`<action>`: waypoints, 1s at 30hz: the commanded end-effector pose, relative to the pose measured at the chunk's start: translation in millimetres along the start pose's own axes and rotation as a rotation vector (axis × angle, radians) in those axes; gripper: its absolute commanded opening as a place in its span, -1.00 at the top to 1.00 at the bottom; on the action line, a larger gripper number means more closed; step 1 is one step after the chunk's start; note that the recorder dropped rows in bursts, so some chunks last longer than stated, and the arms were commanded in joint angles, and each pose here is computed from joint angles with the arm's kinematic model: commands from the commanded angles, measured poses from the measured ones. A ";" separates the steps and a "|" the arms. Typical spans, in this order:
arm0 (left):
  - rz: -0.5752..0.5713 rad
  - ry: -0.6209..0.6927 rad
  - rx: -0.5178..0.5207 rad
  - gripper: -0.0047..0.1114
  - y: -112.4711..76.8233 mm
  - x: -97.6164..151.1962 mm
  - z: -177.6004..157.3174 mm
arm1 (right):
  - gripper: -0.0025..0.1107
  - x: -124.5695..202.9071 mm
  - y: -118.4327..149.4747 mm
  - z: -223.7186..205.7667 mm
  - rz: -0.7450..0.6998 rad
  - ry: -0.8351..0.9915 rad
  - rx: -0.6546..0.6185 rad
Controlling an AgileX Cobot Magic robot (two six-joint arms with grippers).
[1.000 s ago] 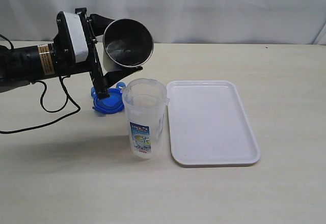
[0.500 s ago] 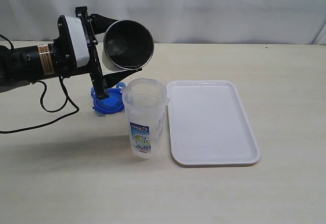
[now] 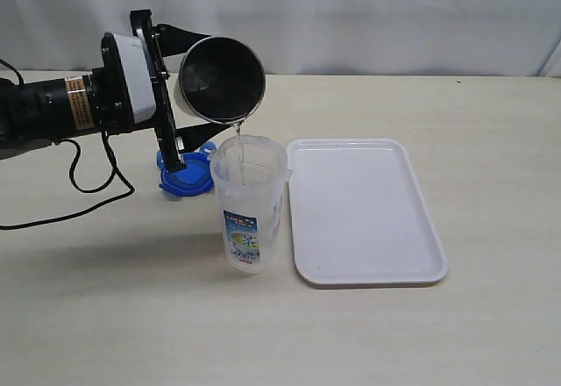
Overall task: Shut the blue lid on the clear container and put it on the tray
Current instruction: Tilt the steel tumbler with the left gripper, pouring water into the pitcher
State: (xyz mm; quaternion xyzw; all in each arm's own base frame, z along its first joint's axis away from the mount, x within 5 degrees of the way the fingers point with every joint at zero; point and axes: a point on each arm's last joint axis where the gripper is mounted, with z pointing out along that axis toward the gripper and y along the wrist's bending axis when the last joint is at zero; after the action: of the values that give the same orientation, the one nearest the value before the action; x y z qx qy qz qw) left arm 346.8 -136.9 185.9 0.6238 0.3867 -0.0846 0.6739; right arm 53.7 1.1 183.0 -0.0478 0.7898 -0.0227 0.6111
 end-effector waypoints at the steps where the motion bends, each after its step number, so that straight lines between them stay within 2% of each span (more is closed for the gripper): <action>1: 0.046 -0.080 -0.068 0.92 11.3 -13.8 -1.5 | 0.88 0.6 0.0 0.0 0.004 -0.001 0.002; 15: 0.076 -0.079 -0.069 0.92 11.3 -13.8 -1.5 | 0.88 0.6 0.0 0.0 0.004 -0.001 0.002; 20: 0.134 -0.077 -0.072 0.92 11.3 -13.8 -1.5 | 0.88 0.6 0.0 0.0 0.004 -0.001 0.002; 30: 0.137 -0.077 -0.072 0.92 11.3 -13.8 -1.5 | 0.88 0.6 0.0 0.0 0.004 -0.001 0.002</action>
State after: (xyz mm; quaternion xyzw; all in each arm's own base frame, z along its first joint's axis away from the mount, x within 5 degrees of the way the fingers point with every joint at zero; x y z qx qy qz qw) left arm 346.4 -137.1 186.5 0.6440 0.3476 -0.0472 0.6799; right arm 53.7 1.1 183.0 -0.0478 0.7898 -0.0227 0.6111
